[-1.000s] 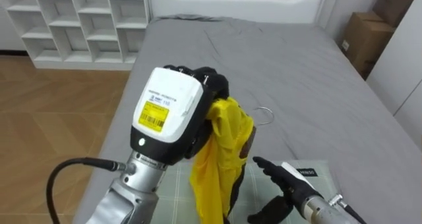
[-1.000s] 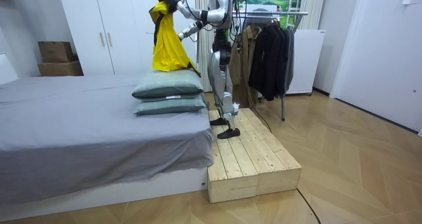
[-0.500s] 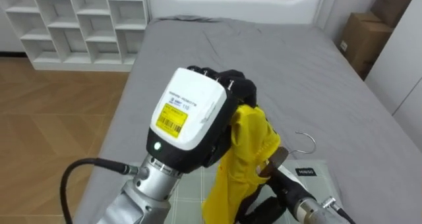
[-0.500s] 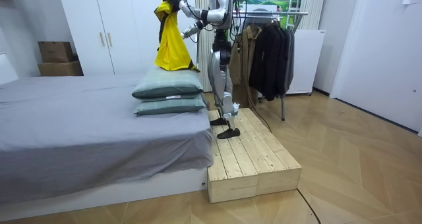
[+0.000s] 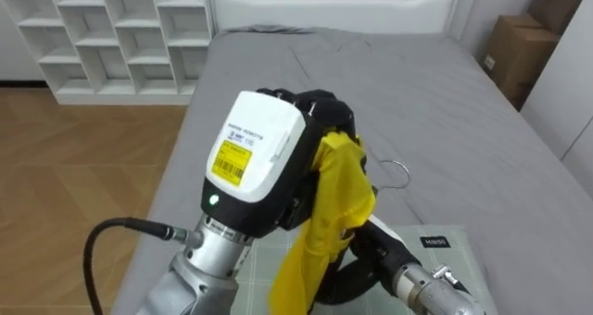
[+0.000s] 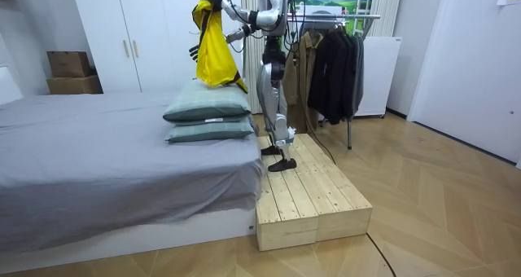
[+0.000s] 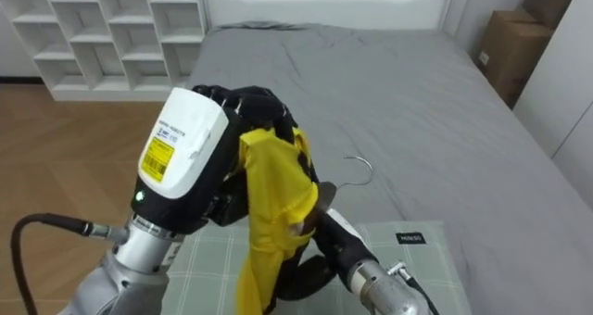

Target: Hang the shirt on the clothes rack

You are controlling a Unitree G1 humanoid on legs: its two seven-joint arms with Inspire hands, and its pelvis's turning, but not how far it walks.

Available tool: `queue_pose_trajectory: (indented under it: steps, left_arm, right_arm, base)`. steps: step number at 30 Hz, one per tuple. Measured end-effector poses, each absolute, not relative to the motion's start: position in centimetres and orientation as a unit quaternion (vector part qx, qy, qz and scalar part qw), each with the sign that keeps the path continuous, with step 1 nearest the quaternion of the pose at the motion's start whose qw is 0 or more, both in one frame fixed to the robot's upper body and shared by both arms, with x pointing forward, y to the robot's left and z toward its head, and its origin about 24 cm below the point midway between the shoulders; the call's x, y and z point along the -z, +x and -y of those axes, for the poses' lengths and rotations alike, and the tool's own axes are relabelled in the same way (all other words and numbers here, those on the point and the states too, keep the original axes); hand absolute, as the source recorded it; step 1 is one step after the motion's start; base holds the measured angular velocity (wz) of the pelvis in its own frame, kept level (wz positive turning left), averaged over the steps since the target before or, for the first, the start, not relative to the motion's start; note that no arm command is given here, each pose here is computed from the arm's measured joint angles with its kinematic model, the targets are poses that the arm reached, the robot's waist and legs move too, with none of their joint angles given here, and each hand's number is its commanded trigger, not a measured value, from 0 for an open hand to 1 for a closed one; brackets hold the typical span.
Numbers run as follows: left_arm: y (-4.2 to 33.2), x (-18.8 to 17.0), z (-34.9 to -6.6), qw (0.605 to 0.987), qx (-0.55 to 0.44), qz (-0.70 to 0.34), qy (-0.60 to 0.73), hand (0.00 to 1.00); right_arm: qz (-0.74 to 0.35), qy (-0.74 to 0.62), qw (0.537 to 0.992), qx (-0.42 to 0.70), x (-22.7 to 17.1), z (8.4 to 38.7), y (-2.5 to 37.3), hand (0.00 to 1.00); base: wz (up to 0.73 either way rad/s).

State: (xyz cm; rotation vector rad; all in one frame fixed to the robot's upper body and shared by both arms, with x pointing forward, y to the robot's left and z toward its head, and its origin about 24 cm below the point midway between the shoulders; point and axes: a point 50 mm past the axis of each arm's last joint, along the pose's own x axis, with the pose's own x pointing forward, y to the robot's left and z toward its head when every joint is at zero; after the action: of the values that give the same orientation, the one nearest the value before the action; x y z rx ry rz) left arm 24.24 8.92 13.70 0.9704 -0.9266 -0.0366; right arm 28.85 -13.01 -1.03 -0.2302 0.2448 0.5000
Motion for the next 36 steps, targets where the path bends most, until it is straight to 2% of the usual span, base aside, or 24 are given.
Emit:
queue_pose_trajectory:
  steps: [10,20,21,22,23,24,25,26,36]
  left_arm:
    - [24.4,-14.1,-9.9,0.793,-0.022,0.436,0.426,1.00]
    - [24.3,-14.0,-10.0,0.790,-0.030,0.439,0.427,1.00]
    - [24.3,-13.9,-10.1,0.789,-0.030,0.439,0.429,1.00]
    - [24.3,-13.8,-10.2,0.788,-0.030,0.439,0.431,1.00]
    - [24.3,-13.8,-10.3,0.787,-0.030,0.439,0.432,1.00]
    - [24.4,-13.6,-10.4,0.786,-0.030,0.437,0.436,1.00]
    - [24.5,-13.4,-10.5,0.787,-0.030,0.434,0.437,1.00]
    - [24.5,-13.4,-10.5,0.787,-0.030,0.433,0.438,1.00]
    - [24.6,-13.2,-11.1,0.779,-0.022,0.429,0.456,1.00]
  right_arm:
    - [-0.106,-0.021,0.955,-0.275,0.1,12.0,28.9,0.00]
    - [-0.115,-0.001,0.947,-0.300,0.4,11.1,28.4,0.00]
    - [-0.117,-0.003,0.945,-0.307,0.4,11.0,28.3,0.35]
    - [-0.120,-0.011,0.942,-0.314,0.5,11.2,28.2,0.50]
    - [-0.122,-0.013,0.940,-0.320,0.6,11.1,28.1,0.72]
    - [-0.127,-0.019,0.936,-0.328,0.7,11.4,28.0,0.80]
    - [-0.131,-0.021,0.933,-0.333,0.8,11.6,27.9,0.96]
    - [-0.133,-0.023,0.932,-0.336,0.8,11.8,27.9,1.00]
    - [-0.151,-0.032,0.920,-0.359,1.1,12.7,27.6,1.00]
  base:
    - [0.00]
    - [0.00]
    - [0.00]
    - [0.00]
    - [0.00]
    - [0.00]
    - [0.00]
    - [0.00]
    - [0.00]
